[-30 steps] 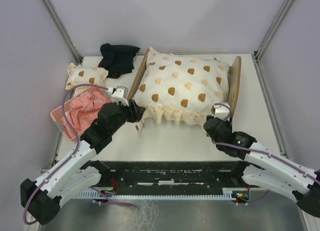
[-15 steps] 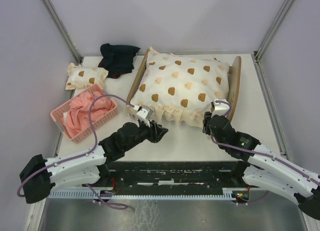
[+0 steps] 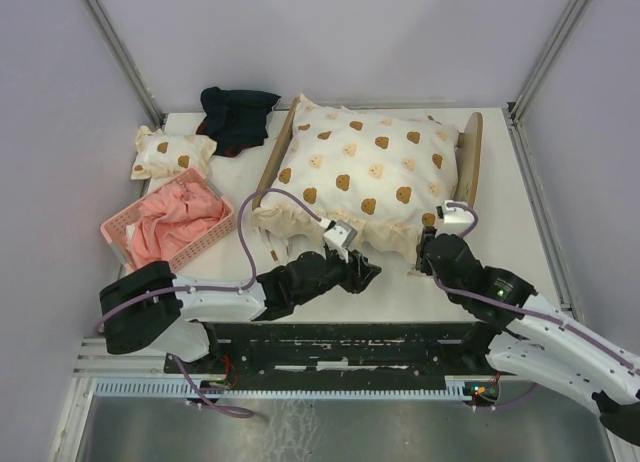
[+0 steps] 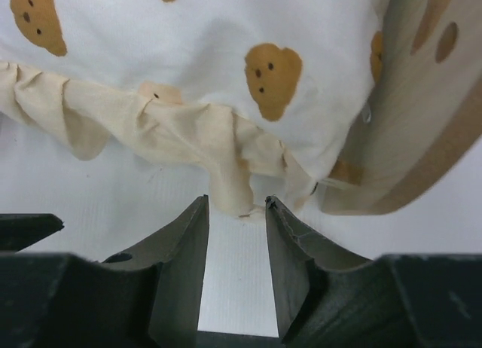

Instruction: Set up the pet bed

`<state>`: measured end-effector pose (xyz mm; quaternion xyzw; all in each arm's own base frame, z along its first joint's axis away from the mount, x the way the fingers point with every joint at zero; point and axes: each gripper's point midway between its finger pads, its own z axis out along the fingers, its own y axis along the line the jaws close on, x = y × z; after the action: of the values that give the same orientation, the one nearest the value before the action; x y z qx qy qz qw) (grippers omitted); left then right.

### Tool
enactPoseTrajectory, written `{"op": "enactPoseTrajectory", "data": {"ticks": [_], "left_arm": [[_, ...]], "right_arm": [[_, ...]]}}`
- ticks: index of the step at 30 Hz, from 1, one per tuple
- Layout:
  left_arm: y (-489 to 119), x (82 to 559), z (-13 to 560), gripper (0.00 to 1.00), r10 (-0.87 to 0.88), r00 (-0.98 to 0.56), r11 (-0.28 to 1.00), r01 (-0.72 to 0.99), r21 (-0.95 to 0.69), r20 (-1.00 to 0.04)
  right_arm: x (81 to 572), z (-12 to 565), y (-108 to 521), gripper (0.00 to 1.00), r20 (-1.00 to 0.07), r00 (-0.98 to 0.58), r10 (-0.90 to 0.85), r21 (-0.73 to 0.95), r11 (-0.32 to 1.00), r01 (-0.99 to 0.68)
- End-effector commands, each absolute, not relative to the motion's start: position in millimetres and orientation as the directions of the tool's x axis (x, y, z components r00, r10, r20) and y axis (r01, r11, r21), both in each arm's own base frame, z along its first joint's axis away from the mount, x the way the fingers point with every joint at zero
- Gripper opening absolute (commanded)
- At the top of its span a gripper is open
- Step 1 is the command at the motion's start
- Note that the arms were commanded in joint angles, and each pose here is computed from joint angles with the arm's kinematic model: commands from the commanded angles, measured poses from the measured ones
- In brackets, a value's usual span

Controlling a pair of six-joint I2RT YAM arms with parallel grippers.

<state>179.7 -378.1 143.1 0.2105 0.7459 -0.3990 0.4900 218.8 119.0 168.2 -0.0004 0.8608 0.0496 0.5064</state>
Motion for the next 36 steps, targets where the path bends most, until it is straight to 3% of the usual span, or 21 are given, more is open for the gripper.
{"op": "enactPoseTrajectory", "data": {"ticks": [1,8,17,23,36], "left_arm": [[-394.4,194.5,186.9,0.52,-0.229,-0.386,0.574,0.688,-0.444,-0.894],[-378.4,203.3,182.8,0.51,-0.244,-0.382,0.638,0.629,-0.444,-0.891],[-379.6,190.8,178.7,0.49,-0.187,-0.338,0.586,0.715,-0.381,-0.922],[-393.3,184.2,163.7,0.49,-0.104,-0.278,0.542,0.789,-0.289,-0.955],[-466.1,186.6,120.8,0.55,-0.034,-0.266,0.53,0.812,-0.243,-0.963]], "right_arm": [[201.3,160.9,101.7,0.42,-0.844,-0.512,0.157,0.165,0.986,0.031],[212.1,143.5,116.2,0.31,-0.855,-0.464,0.232,0.251,0.968,0.023],[223.7,115.7,119.5,0.47,-0.853,-0.457,0.251,0.238,0.967,0.088],[227.4,114.5,119.6,0.49,-0.859,-0.439,0.264,0.244,0.964,0.102],[208.2,188.4,93.3,0.55,-0.894,-0.424,0.147,0.152,0.988,0.021]]}}
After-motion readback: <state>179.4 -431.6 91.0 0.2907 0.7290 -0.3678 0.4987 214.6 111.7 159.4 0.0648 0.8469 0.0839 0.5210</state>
